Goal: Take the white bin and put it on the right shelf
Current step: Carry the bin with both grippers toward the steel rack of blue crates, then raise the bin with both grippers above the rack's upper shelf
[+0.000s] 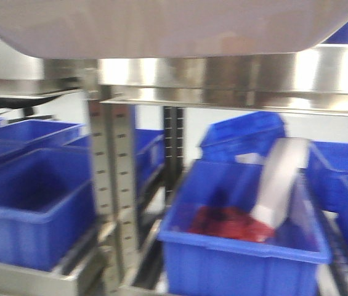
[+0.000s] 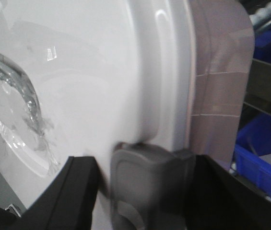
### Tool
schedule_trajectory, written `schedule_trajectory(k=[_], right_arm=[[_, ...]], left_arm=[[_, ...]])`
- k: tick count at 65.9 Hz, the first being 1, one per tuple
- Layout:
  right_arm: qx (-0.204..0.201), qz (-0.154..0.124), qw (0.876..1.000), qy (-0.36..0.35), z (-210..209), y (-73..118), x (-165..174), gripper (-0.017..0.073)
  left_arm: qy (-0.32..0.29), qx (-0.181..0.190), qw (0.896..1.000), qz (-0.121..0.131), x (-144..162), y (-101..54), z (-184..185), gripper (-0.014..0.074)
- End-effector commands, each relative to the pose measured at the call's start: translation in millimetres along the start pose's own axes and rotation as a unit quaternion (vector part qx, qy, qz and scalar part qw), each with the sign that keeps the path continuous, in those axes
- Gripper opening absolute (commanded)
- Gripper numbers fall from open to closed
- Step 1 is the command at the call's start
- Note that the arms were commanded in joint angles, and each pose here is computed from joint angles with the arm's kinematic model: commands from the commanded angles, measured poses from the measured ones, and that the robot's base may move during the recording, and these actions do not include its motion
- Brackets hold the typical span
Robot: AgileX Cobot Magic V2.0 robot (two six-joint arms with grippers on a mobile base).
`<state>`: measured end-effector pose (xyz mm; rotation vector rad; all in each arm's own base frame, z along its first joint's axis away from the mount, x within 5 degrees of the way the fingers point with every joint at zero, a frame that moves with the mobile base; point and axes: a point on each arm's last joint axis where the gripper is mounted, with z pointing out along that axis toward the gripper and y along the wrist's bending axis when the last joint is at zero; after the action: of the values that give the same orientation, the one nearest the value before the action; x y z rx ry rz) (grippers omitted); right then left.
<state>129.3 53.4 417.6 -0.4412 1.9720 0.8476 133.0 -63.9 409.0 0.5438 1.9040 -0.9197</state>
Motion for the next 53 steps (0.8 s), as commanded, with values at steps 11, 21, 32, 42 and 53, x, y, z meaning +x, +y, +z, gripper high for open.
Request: schedule_trajectory(k=[11, 21, 32, 42, 53], right_arm=[[-0.104, 0.006, 0.994, -0.032, -8.0, 27.2, -10.1, 0.0307], [-0.104, 0.006, 0.994, -0.032, -8.0, 27.2, -10.1, 0.0307], [-0.104, 0.006, 0.994, -0.032, -8.0, 27.2, -10.1, 0.0307], [-0.104, 0.006, 0.994, -0.032, -8.0, 27.2, -10.1, 0.0307], [-0.104, 0.006, 0.994, -0.032, -8.0, 27.2, -10.1, 0.0307]], left_arm=[[-0.016, 0.128, 0.992, 0.0, -8.7, -33.9, -8.8, 0.0206], [-0.016, 0.128, 0.992, 0.0, -8.7, -33.9, -8.8, 0.0206], [-0.016, 0.128, 0.992, 0.0, -8.7, -33.9, -8.8, 0.0206], [-0.016, 0.128, 0.992, 0.0, -8.7, -33.9, -8.8, 0.0206], [-0.016, 0.128, 0.992, 0.0, -8.7, -33.9, -8.8, 0.0206]])
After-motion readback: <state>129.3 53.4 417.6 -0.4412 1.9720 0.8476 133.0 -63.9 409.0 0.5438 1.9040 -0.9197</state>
